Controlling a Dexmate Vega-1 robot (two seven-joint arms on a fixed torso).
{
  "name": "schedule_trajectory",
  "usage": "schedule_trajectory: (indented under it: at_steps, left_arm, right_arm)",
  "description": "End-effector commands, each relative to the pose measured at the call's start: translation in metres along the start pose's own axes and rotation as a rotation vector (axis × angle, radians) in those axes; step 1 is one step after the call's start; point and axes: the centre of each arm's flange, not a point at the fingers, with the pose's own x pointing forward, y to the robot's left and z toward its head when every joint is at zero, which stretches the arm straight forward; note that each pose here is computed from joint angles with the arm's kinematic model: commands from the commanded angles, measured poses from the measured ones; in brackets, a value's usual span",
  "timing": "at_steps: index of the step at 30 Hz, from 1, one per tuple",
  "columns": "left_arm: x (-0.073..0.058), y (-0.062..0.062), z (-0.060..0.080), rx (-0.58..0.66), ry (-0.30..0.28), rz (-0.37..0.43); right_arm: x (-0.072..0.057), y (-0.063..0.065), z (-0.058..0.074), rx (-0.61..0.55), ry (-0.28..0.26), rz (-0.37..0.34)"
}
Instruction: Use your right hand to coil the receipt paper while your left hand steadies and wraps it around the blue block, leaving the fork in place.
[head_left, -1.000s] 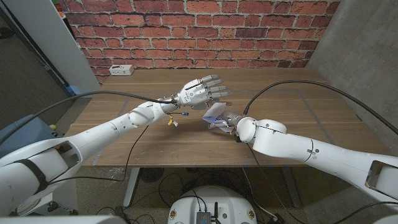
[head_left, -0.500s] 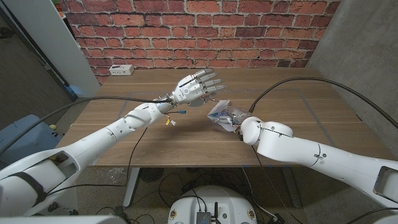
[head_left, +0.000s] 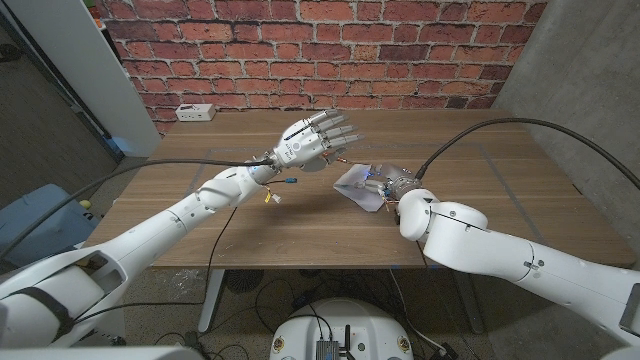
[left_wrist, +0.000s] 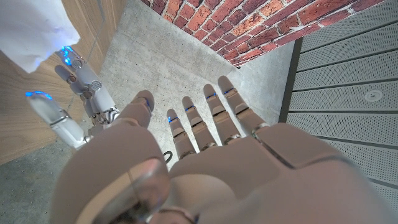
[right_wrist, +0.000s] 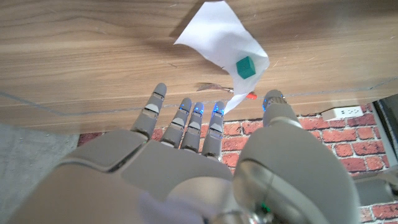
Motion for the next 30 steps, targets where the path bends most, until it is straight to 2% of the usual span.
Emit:
schedule_trajectory:
  at_steps: [1, 5, 9, 11, 17, 25, 30]
  left_arm:
    - [-0.002, 0.004, 0.001, -0.023, 0.017, 0.006]
    - [-0.004, 0.004, 0.003, -0.033, 0.022, 0.004]
    - [-0.006, 0.004, 0.004, -0.062, 0.044, 0.005]
    - [-0.007, 0.003, 0.004, -0.080, 0.058, 0.004]
    - [-0.013, 0.000, 0.005, -0.107, 0.090, -0.004]
    - [-0.018, 0.004, 0.003, -0.212, 0.143, 0.014]
    - [-0.021, 0.005, -0.001, -0.278, 0.180, 0.020]
  right_arm:
    - [-0.025, -0.017, -0.025, 0.059, 0.067, -0.128]
    - [-0.028, -0.018, -0.027, 0.063, 0.078, -0.154]
    - [-0.025, -0.015, -0.025, 0.082, 0.082, -0.168]
    - [-0.022, -0.012, -0.023, 0.104, 0.054, -0.163]
    - [-0.008, -0.005, -0.015, 0.072, 0.005, -0.142]
    - [0.009, 0.009, -0.010, 0.047, -0.088, -0.159]
    - [0.015, 0.018, -0.004, 0.011, -0.129, -0.204]
